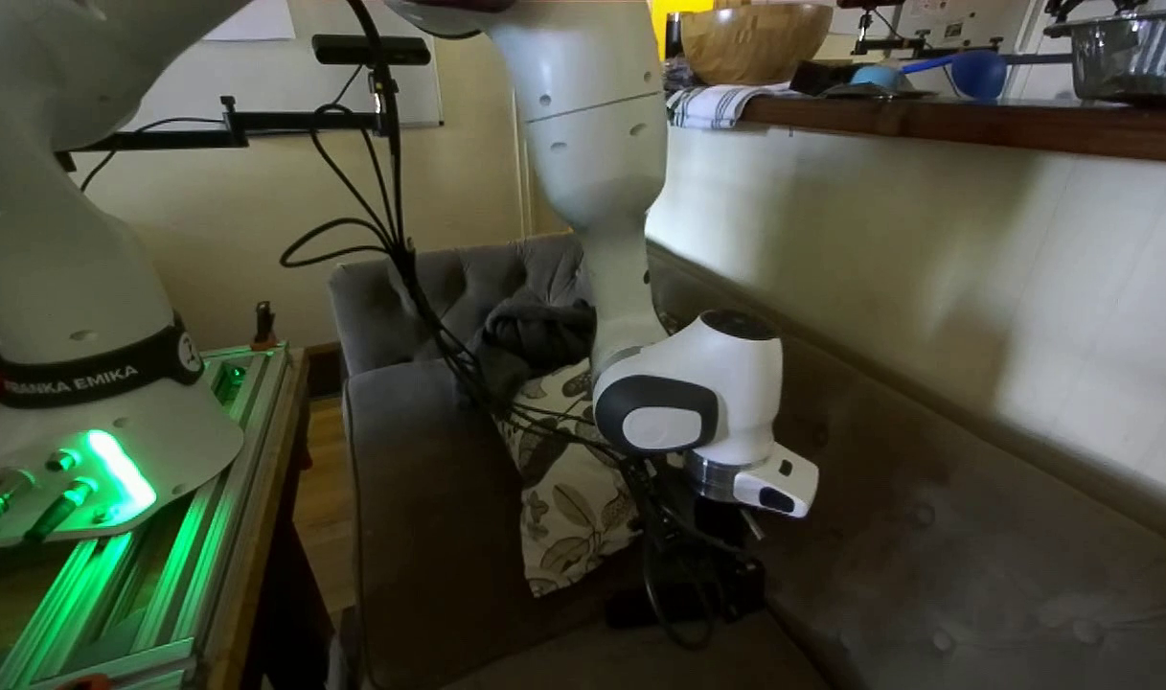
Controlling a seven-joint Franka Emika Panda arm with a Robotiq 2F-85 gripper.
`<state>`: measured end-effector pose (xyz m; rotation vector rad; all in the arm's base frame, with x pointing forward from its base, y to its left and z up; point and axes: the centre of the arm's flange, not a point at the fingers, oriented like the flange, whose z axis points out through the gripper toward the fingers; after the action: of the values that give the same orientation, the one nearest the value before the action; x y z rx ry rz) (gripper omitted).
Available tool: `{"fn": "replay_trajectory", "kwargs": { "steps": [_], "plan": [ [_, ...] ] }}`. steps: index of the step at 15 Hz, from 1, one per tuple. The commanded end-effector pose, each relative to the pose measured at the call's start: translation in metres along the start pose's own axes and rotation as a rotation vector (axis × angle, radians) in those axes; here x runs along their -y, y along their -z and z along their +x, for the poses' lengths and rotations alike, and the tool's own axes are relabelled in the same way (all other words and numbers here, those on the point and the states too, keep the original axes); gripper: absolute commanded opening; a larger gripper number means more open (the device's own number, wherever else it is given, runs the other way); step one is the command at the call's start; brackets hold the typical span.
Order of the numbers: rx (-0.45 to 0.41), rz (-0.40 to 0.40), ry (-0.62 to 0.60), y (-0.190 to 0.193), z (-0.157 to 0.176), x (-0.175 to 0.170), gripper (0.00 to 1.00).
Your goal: Put the black remote on the right couch cushion
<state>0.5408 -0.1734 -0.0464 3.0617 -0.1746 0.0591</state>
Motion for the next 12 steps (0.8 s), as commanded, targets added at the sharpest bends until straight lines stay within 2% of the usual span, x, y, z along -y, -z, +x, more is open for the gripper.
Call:
{"fn": "replay_trajectory", "kwargs": {
  "steps": [1,6,8,9,10,12],
  "plan": [
    [0.020,0.031,-0.059,-0.021,-0.004,0.025,1.00],
    [0.024,0.005,-0.110,-0.046,-0.005,0.052,1.00],
    [-0.009,-0.027,-0.116,-0.056,-0.002,0.063,1.00],
    [-0.023,-0.014,-0.099,-0.060,-0.001,0.067,1.00],
    [0.010,0.003,-0.097,-0.045,-0.008,0.057,1.00],
    [-0.003,0.001,-0.089,-0.052,-0.007,0.067,1.00]
  ]
}}
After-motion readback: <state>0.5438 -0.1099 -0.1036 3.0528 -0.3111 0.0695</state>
